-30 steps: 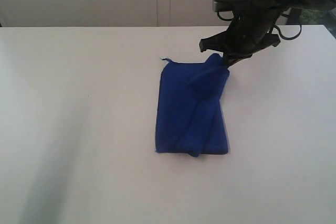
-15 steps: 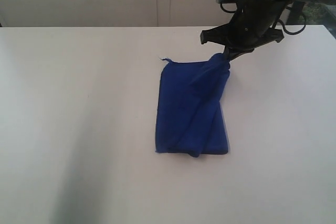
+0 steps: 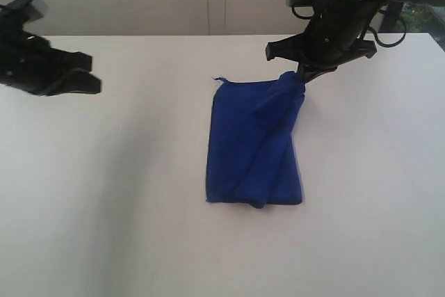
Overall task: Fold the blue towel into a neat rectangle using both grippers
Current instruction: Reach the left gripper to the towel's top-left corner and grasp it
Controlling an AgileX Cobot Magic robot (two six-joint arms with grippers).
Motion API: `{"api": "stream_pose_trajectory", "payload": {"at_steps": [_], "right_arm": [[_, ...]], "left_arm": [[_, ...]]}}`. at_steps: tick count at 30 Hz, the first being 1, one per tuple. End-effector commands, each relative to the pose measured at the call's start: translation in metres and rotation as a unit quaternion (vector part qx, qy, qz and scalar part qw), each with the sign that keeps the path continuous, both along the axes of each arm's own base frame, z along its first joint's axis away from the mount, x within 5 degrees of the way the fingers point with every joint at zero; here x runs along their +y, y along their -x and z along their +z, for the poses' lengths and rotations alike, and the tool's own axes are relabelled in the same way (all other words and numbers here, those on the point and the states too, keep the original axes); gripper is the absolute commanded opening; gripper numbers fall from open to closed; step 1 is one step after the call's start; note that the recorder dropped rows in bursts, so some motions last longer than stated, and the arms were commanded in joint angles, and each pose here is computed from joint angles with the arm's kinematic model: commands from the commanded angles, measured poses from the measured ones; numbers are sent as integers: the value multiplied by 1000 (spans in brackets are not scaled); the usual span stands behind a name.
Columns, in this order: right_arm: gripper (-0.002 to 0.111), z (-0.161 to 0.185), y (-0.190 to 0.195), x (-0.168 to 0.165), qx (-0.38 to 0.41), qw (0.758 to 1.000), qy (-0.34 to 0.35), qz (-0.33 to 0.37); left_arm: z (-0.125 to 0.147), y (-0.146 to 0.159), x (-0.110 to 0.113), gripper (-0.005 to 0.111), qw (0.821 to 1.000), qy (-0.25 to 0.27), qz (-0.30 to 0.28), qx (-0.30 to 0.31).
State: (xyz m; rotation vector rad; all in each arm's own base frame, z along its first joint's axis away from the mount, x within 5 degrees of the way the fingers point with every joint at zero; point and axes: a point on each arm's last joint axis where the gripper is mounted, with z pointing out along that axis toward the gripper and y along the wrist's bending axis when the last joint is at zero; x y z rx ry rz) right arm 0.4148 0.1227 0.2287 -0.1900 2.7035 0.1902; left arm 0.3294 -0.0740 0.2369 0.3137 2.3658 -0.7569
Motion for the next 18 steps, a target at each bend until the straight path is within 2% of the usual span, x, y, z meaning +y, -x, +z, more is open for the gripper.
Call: {"api": "stream_pose_trajectory", "payload": {"at_steps": [1, 6, 9, 15, 18], "right_arm": [[0, 4, 0, -5, -3, 1000, 3, -5], [0, 2, 0, -4, 1, 1000, 2, -8], [0, -4, -1, -4, 10, 1000, 4, -10], [0, -13, -2, -4, 28, 999, 6, -16], [0, -12, -2, -4, 27, 999, 5, -16]], "left_arm": [[-18, -47, -42, 0, 996, 64, -55, -21], [-36, -94, -80, 0, 991, 81, -102, -29], [-47, -115, -97, 0, 990, 90, -105, -27], [-68, -134, -126, 0, 987, 93, -124, -32], [-74, -136, -136, 7, 986, 94, -134, -32]]}}
